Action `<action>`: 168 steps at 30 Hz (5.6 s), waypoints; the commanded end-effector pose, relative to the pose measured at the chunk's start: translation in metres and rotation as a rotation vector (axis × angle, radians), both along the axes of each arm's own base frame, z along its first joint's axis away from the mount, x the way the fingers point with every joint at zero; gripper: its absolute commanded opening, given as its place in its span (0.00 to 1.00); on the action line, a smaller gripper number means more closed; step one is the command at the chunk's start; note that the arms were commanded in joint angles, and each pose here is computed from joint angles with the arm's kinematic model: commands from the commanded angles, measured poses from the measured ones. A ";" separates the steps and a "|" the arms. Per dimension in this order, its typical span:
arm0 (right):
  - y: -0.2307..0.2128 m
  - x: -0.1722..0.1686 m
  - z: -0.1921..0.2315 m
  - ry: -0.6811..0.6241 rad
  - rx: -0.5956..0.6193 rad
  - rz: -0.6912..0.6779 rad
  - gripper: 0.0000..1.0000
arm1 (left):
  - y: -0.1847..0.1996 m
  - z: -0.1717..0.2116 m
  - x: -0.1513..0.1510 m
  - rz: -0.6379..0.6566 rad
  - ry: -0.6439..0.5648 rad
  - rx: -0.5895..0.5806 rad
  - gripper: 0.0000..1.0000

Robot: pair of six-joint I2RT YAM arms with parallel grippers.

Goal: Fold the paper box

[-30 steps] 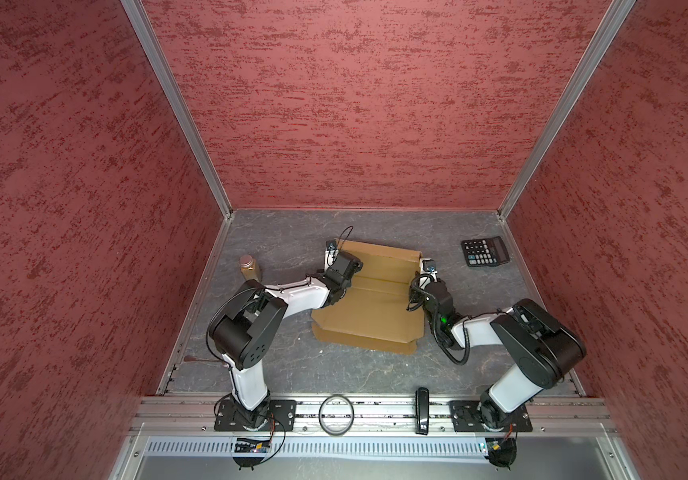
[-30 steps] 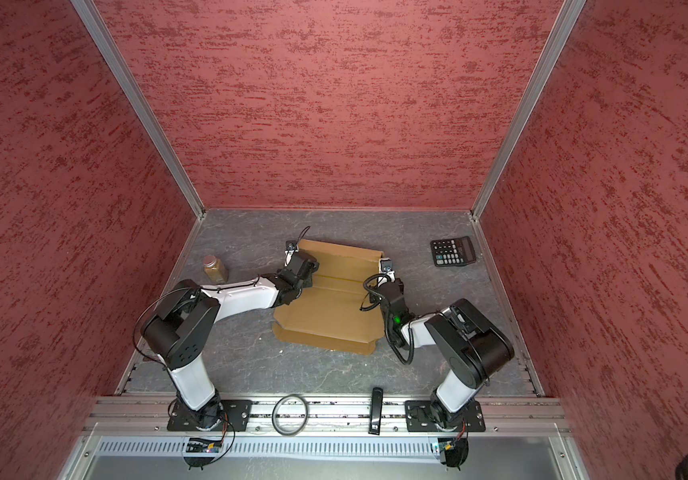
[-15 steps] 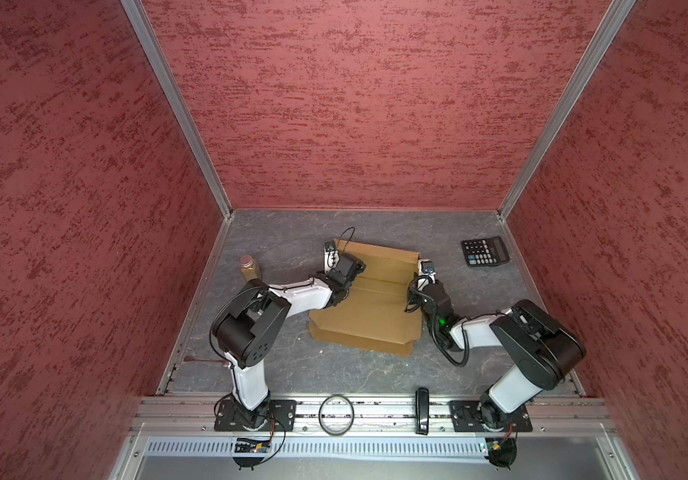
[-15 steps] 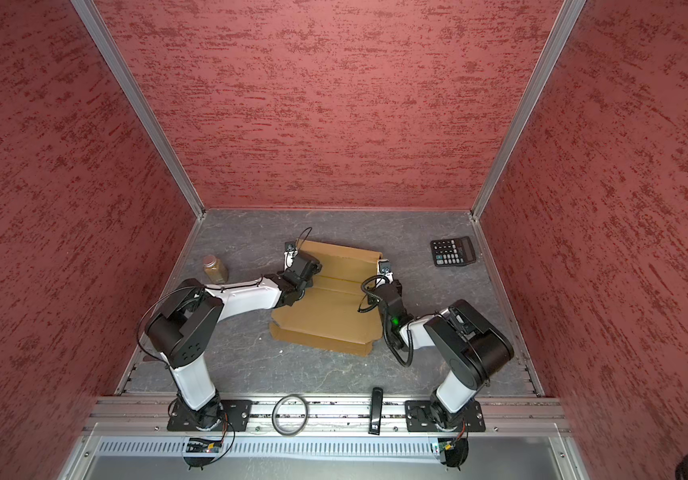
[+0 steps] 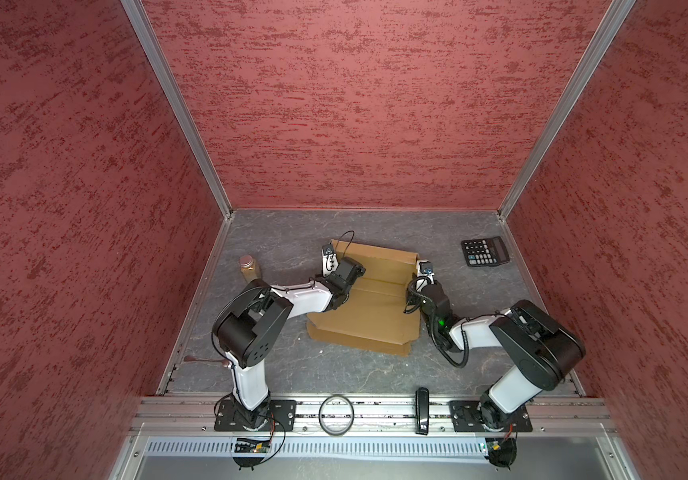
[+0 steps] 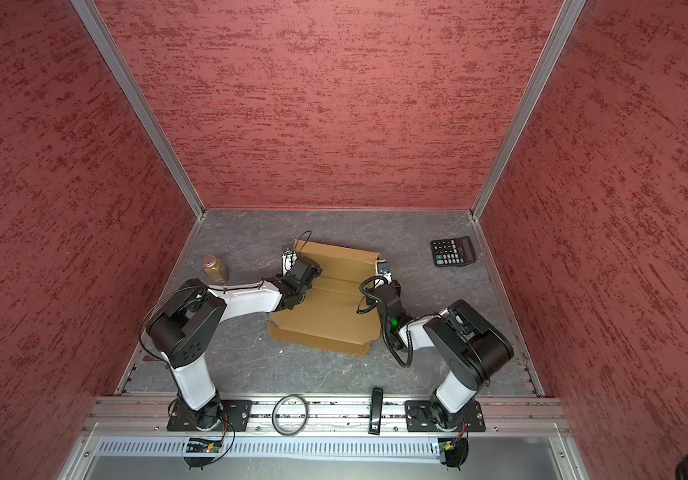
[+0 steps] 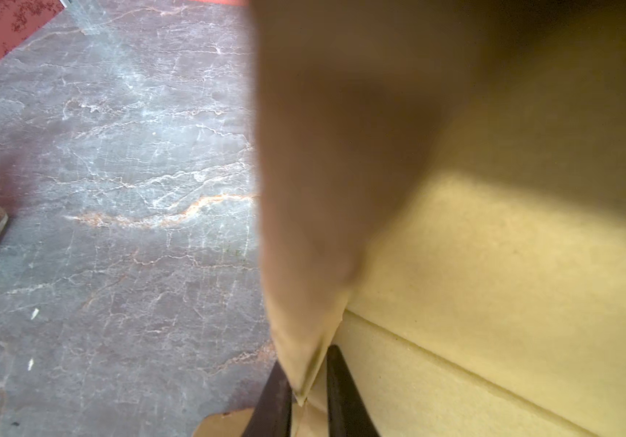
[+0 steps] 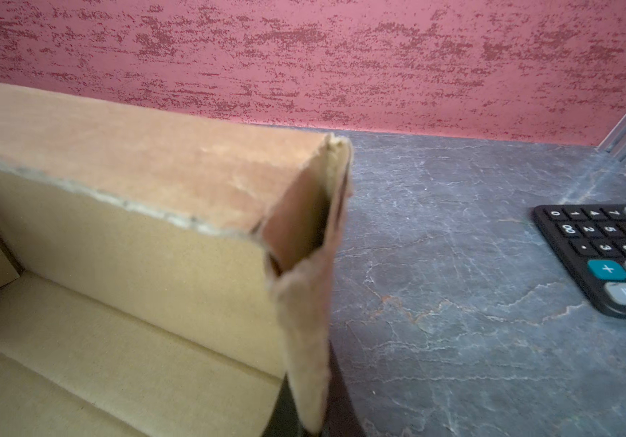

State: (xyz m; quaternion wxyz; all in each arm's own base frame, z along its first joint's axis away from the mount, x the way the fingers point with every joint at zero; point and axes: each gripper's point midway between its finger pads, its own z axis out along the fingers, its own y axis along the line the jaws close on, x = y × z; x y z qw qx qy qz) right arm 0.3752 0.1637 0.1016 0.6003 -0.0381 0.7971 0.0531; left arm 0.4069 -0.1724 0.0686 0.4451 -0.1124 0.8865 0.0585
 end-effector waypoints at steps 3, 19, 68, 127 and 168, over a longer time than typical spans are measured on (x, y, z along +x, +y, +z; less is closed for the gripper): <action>0.006 -0.008 -0.008 0.032 -0.018 0.036 0.00 | 0.017 -0.037 -0.020 0.000 0.130 0.051 0.22; 0.007 -0.005 -0.010 0.035 -0.017 0.033 0.00 | 0.011 -0.046 -0.027 -0.053 0.155 -0.010 0.41; 0.018 -0.003 -0.007 0.043 -0.044 0.087 0.00 | 0.007 0.011 -0.029 -0.125 0.032 -0.146 0.80; 0.067 0.023 0.006 0.764 -0.132 0.219 0.00 | 0.043 0.149 -0.055 -0.272 -0.191 -0.331 0.84; 0.059 0.033 -0.040 1.056 -0.039 0.135 0.24 | 0.107 0.150 -0.080 -0.175 -0.193 -0.397 0.85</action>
